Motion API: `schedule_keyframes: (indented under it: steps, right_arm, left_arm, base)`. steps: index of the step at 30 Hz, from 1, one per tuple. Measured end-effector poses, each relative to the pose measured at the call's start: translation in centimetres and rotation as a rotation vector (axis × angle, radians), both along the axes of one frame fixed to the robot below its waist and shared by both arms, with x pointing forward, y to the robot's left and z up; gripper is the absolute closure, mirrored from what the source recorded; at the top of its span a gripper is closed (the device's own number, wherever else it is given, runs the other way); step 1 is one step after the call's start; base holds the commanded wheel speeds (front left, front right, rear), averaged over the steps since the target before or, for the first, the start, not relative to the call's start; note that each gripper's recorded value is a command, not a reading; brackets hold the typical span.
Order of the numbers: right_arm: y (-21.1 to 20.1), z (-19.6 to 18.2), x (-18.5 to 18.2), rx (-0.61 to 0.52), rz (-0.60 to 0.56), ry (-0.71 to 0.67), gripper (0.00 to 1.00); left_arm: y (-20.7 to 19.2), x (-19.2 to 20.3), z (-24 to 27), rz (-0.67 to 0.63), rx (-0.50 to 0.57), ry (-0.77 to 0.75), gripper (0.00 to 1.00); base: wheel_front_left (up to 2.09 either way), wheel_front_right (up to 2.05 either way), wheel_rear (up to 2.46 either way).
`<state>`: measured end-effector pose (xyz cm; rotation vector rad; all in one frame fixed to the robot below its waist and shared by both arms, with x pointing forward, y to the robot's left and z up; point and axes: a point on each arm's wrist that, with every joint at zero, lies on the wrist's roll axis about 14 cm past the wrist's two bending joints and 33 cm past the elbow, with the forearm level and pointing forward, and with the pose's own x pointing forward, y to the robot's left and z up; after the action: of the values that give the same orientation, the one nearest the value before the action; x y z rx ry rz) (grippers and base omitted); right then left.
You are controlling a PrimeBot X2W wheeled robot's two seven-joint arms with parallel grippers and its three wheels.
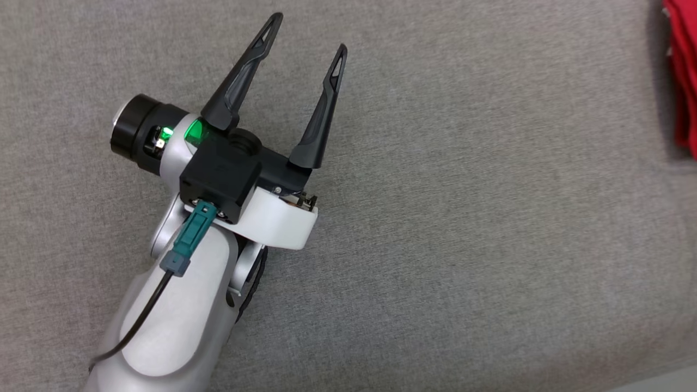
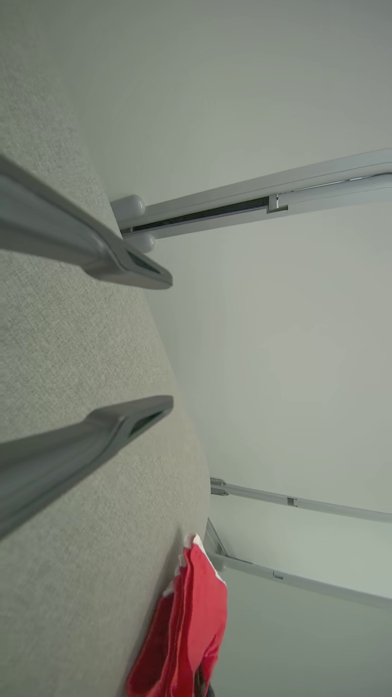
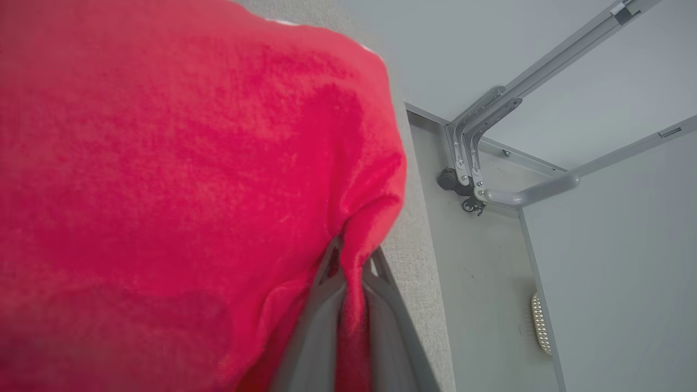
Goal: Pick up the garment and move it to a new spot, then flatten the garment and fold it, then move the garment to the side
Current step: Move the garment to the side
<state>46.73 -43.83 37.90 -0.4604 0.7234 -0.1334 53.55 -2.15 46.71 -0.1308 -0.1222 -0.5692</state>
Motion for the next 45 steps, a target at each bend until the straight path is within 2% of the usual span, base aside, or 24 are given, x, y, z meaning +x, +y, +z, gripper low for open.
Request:
schedule_keyframes:
  steps: [3,4,5,6,7,13,19,24,29,35,45]
  right_arm:
    - [-0.2,-1.0,0.7,0.000,-0.006,0.015,1.00]
    - [-0.3,-1.2,0.8,0.004,-0.015,0.016,0.67]
    - [-0.5,-1.4,0.8,0.006,-0.025,0.016,0.40]
    - [-0.7,-1.6,0.8,0.011,-0.037,0.012,0.40]
    - [-0.8,-1.6,0.8,0.017,-0.050,0.004,0.00]
    - [-0.3,-1.4,-0.3,0.108,-0.126,-0.112,0.00]
    - [1.5,-1.1,-3.6,0.243,-0.222,-0.243,0.00]
    - [3.7,0.5,-5.3,0.348,-0.248,-0.356,0.00]
    - [6.8,3.8,-5.9,0.414,-0.201,-0.511,0.00]
    - [11.2,5.5,-6.5,0.454,-0.120,-0.597,0.00]
    - [21.4,9.1,-4.5,0.518,0.147,-0.617,0.00]
  left_arm:
    - [0.2,0.4,-0.9,0.003,0.005,0.008,0.00]
    - [0.3,0.5,-1.1,0.004,0.006,0.013,0.00]
    - [0.3,0.5,-1.4,0.004,0.007,0.017,0.00]
    - [0.3,0.5,-1.6,0.004,0.009,0.022,0.00]
    - [0.3,0.5,-1.7,0.002,0.011,0.025,0.00]
    - [0.2,0.4,-1.2,0.003,0.014,0.019,0.00]
    - [0.2,-0.9,-0.2,0.010,0.013,0.031,0.00]
    - [0.4,-2.3,0.7,0.016,0.004,0.046,0.00]
    - [1.4,-3.6,1.9,0.050,-0.002,0.054,0.00]
    - [3.2,-4.9,2.8,0.108,-0.017,0.061,0.00]
    - [11.5,-8.3,2.2,0.360,-0.003,0.116,0.00]
  base:
    - [0.00,0.00,0.00]
    - [0.00,0.00,0.00]
    - [0.00,0.00,0.00]
    - [0.00,0.00,0.00]
    - [0.00,0.00,0.00]
    - [0.00,0.00,0.00]
    - [0.00,0.00,0.00]
    - [0.00,0.00,0.00]
    - [0.00,0.00,0.00]
    - [0.00,0.00,0.00]
    - [0.00,0.00,0.00]
